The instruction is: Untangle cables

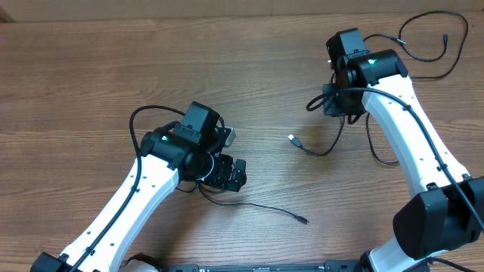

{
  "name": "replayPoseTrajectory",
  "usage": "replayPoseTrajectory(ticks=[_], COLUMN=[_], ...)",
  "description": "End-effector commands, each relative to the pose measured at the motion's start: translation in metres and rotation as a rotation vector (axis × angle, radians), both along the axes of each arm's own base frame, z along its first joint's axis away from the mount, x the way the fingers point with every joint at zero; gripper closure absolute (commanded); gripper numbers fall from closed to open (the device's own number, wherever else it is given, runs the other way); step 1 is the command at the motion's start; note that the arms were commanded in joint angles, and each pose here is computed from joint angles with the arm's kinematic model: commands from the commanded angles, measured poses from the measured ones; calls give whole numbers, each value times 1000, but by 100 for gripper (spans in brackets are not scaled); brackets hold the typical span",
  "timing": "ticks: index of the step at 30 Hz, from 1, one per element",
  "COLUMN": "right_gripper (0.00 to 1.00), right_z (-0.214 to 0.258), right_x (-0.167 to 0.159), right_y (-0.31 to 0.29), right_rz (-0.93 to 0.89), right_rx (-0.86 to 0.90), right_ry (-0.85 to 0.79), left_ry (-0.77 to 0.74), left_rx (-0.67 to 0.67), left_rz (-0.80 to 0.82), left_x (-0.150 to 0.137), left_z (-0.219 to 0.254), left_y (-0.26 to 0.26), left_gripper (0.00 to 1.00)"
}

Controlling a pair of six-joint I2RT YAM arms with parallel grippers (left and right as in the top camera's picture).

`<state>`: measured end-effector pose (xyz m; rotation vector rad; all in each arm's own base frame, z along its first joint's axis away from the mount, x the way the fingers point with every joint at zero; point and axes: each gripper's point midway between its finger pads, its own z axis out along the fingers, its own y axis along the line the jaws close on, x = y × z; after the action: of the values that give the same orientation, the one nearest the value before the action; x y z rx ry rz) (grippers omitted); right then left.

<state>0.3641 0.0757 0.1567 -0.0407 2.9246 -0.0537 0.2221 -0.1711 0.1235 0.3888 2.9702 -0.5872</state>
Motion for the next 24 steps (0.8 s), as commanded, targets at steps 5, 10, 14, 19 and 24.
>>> replayPoseTrajectory(ticks=[5,10,14,19,24], right_gripper=[38,0,21,28,26], right_z=[-24,-33,-32,-46,-57], right_x=[-16,-30,-26,-27,-37], right_y=[39,69,74,22,-1], right_rz=[-141,-193,-212,-717,-991], right_rx=[255,433,450,207,116], right_ry=[92,206,195,137,99], left_ry=[-36,-36,-36,-36,-36], left_rx=[-14,-14,-14,-14,-14], left_rz=[-2,-2,-2,-2,-2], left_x=[4,4,4,4,4], left_z=[10,10,10,10,10], left_y=[-3,-3,-3,-3,-3], left_gripper=[0,1,0,0,1])
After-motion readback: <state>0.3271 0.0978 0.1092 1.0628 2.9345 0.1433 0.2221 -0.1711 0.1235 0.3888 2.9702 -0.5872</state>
